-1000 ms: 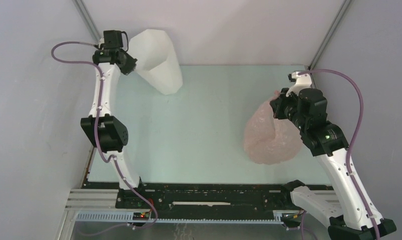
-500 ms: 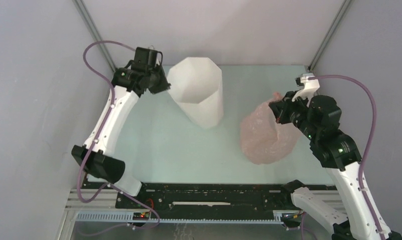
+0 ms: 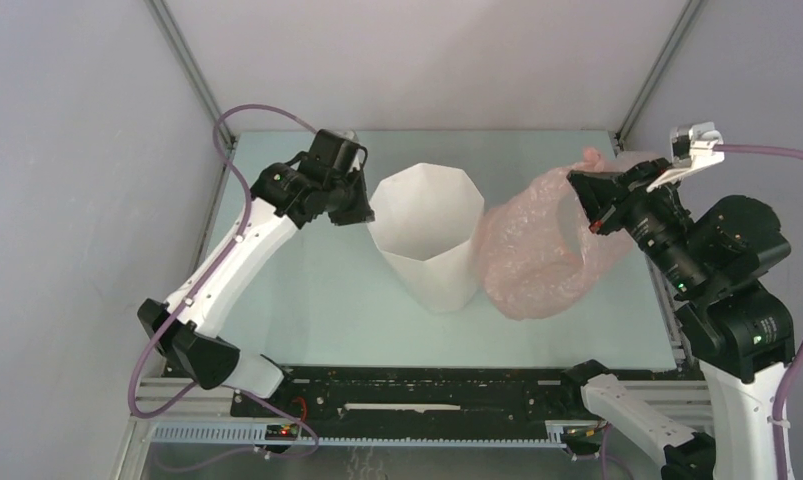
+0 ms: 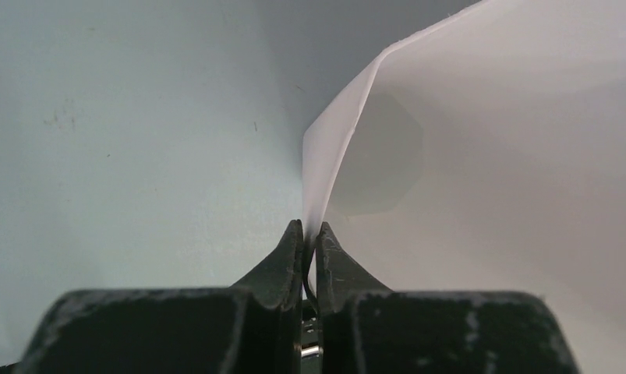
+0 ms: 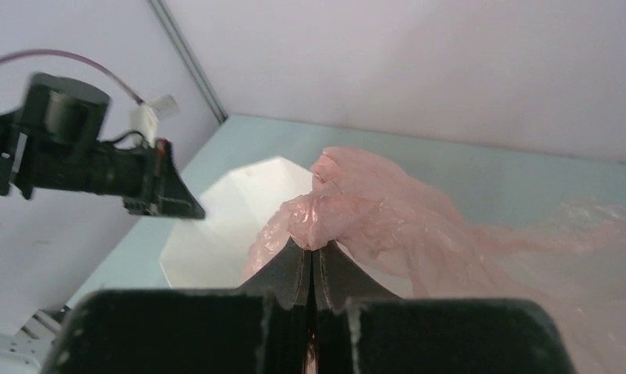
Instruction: Put the trash bags into the trash bin
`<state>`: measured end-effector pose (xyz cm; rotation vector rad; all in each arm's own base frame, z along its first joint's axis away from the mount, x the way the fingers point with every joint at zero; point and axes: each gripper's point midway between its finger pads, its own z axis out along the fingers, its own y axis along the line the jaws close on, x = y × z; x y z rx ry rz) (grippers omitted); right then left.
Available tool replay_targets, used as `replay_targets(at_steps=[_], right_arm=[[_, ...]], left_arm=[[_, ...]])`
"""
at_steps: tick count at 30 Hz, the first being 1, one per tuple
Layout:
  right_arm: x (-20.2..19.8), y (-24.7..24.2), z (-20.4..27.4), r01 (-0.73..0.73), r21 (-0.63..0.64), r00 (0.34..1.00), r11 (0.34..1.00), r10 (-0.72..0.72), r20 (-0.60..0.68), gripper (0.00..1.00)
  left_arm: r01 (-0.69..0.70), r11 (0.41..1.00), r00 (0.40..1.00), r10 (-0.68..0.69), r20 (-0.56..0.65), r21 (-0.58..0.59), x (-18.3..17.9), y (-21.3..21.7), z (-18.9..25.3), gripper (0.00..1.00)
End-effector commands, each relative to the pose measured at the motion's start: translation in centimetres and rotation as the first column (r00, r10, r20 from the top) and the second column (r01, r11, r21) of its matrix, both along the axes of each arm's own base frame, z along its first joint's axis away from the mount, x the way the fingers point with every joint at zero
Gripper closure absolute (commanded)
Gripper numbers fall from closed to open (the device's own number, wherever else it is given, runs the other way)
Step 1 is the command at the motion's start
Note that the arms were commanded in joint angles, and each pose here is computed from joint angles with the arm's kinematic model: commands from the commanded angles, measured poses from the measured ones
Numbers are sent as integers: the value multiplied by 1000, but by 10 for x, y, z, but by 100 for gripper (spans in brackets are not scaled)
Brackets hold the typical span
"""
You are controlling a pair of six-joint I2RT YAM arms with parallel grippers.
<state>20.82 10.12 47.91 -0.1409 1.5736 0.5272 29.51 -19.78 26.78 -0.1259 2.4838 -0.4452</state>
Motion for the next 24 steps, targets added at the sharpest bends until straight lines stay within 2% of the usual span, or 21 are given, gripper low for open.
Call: replay_targets(at_steps=[1,6,9,12,17,22,24], right_arm=[[-5,16,36,-92,38,994,995,90,55,100],[-24,16,93,-131,149,983,980,109,149,100],[-41,29,129,-253,234,952,939,199,232,100],[-58,50,163,-423,296,889,857,328,321,100],[-72,80,205,-638,374,765,673,495,413,100],[-70,111,225,-729,437,684,527,568,457,100],[-60,121,224,-721,486,690,494,578,436,100]], left_arm=[[-2,998,999,4,45,-66,-16,-6,24,86],[32,992,995,-20,95,-119,-23,-11,44,66],[50,988,994,-35,99,-148,-27,-15,48,59],[65,983,992,-44,122,-171,-32,-17,56,52],[84,978,982,-48,184,-192,-45,-7,75,35],[99,974,966,-45,253,-206,-65,10,91,19],[92,970,963,-30,266,-224,-75,17,94,16]])
